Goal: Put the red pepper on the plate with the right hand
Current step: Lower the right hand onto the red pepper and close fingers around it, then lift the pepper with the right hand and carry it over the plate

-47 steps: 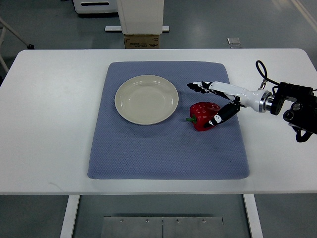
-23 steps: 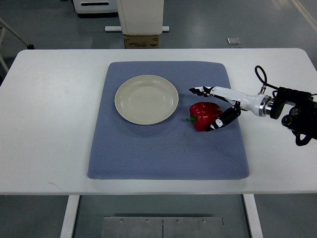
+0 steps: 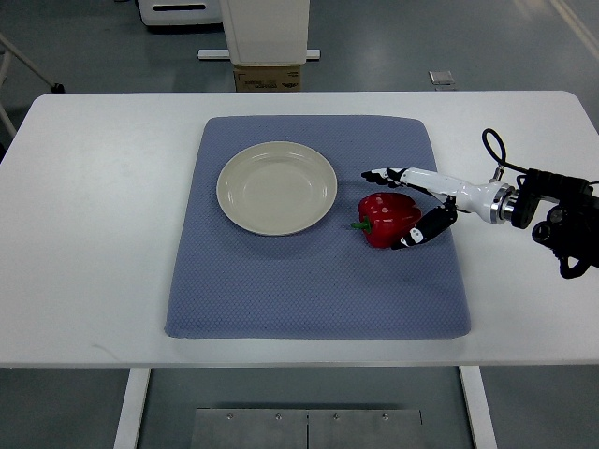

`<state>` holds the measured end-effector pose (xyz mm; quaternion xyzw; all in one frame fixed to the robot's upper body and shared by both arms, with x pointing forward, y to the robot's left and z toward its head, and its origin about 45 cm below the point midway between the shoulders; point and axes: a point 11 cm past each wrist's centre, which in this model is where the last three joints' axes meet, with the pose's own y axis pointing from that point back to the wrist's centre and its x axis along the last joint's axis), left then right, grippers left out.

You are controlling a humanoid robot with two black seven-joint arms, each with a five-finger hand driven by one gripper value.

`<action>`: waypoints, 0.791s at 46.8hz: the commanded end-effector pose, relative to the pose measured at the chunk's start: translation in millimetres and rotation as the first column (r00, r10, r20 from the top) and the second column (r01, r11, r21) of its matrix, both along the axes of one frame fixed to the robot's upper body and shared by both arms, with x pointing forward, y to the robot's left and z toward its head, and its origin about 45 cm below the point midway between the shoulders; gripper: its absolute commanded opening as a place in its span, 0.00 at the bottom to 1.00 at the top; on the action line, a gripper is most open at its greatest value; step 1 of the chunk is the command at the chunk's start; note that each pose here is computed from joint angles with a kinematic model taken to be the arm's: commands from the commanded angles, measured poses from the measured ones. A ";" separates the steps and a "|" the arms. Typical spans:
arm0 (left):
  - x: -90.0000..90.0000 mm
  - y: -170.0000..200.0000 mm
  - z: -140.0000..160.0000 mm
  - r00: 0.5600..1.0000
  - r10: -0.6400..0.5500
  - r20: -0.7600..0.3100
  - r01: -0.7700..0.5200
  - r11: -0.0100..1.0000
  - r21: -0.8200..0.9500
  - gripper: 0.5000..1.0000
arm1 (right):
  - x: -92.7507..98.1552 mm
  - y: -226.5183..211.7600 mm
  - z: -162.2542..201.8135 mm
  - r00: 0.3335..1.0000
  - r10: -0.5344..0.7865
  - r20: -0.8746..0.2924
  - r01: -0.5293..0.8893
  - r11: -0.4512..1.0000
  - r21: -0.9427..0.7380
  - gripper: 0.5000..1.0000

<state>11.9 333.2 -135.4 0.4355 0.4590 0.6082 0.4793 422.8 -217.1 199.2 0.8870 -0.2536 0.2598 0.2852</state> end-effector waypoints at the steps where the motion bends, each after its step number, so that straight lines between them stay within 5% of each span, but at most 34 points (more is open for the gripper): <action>1: -0.1 0.0 0.0 1.000 0.000 0.000 0.000 1.000 0.000 1.00 | 0.1 0.3 0.2 1.000 0.001 0.001 -0.001 1.000 0.000 0.79; 28: -0.1 0.0 0.0 1.000 0.000 0.000 0.000 1.000 0.000 1.00 | -0.7 1.9 -0.4 1.000 0.006 0.000 -0.006 1.000 0.004 0.57; 37: -0.1 0.0 0.0 1.000 0.000 0.000 0.000 1.000 0.000 1.00 | -0.9 3.5 -0.7 1.000 0.009 -0.001 -0.009 1.000 0.006 0.39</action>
